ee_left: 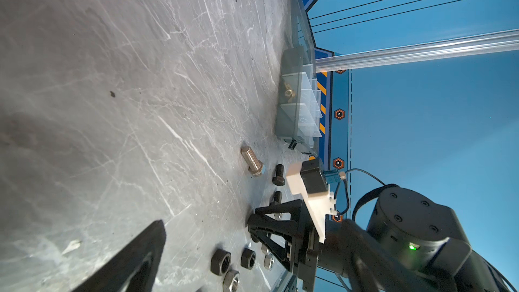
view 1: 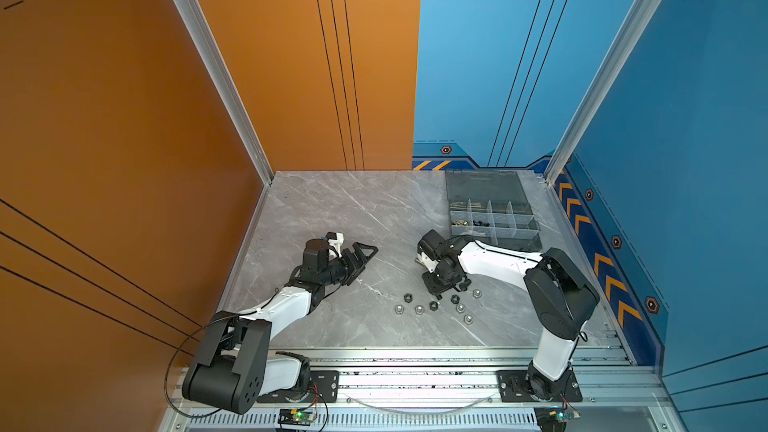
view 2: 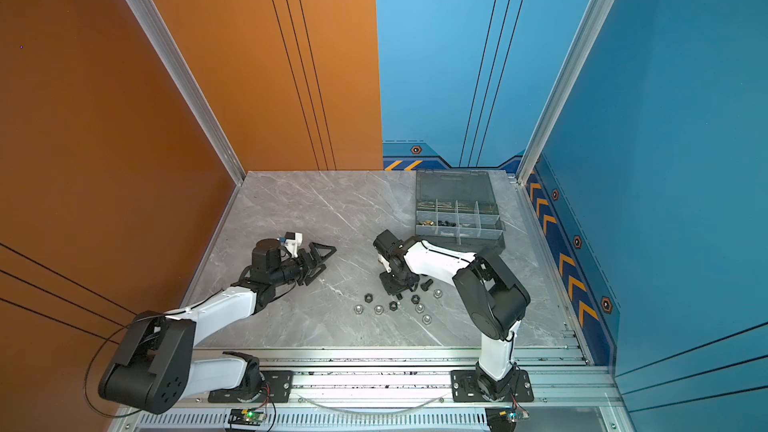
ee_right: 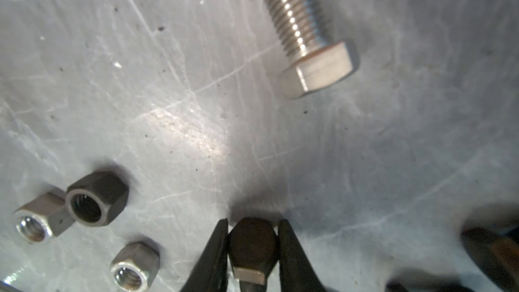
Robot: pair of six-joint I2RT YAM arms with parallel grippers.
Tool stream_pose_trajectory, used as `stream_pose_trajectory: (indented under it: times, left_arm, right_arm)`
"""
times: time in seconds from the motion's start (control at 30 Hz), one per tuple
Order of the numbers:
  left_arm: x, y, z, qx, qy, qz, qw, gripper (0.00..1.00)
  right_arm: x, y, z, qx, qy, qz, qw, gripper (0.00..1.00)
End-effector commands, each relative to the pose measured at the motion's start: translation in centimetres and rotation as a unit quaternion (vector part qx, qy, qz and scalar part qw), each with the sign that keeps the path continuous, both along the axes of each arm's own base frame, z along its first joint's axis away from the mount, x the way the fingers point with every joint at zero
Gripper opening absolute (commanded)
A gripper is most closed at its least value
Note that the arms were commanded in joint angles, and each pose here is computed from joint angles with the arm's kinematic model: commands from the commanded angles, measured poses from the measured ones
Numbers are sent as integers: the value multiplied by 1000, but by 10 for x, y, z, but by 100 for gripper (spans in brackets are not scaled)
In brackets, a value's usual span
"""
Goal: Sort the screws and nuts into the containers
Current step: 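Carry the black bolt over the organizer compartment beside the wing nuts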
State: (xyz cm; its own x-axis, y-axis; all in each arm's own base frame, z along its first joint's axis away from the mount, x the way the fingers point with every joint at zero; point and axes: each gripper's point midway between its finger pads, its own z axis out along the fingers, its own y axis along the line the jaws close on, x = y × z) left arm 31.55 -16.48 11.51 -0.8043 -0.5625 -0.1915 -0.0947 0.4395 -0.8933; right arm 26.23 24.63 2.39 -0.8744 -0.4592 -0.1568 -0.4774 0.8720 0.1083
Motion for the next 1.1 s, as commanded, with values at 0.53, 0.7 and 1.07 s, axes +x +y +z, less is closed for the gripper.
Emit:
stream_pose_trajectory:
  times: [0.53,0.7,1.07]
  left_arm:
    - [2,3,4,-2,-11,3,1000,98]
    - [3,4,7,-3,-14,4,1000,98]
    - [3,5,8,-4,-16,5,1000,97]
  right_arm:
    - [34,-8,52,90,-33,-39,995,2]
    - [62,-34,79,111,-65,-76,989,1]
    - [148,-158,126,84,-160,-226,957,0]
